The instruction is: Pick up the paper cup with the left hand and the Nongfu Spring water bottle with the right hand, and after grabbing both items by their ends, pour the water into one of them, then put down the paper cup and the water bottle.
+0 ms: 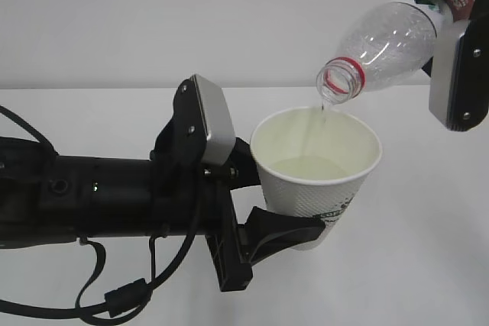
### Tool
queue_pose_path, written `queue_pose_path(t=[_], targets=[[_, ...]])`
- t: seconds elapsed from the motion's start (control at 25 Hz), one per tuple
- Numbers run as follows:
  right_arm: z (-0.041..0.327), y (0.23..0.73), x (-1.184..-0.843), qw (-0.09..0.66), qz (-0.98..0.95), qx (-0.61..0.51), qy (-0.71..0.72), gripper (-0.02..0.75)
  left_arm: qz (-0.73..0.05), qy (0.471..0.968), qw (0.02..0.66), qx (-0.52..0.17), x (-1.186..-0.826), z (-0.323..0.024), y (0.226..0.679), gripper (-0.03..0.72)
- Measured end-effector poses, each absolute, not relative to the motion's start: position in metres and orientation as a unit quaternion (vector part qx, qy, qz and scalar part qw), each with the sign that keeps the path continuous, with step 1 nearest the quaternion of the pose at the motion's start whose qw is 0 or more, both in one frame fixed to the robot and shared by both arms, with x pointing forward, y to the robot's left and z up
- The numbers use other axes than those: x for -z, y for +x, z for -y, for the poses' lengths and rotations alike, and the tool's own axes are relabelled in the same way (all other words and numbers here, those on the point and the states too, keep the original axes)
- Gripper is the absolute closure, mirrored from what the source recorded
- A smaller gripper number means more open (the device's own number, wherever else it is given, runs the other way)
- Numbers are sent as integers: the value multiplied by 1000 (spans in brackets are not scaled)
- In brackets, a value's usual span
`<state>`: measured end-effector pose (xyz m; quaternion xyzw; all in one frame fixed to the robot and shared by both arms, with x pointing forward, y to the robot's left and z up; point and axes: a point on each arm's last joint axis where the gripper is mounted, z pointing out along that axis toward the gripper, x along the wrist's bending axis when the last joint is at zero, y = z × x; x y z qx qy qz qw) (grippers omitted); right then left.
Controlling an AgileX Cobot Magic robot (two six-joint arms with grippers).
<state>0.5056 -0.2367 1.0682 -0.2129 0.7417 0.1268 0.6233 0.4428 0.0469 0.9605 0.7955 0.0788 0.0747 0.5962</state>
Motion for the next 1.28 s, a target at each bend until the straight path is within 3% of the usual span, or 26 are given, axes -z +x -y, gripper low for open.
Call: queue_pose_path(t=[1.28], targets=[[237,506,-1068,624,-740,-125,-215,216,-80,795,597,-75,-961,-47,443,181]])
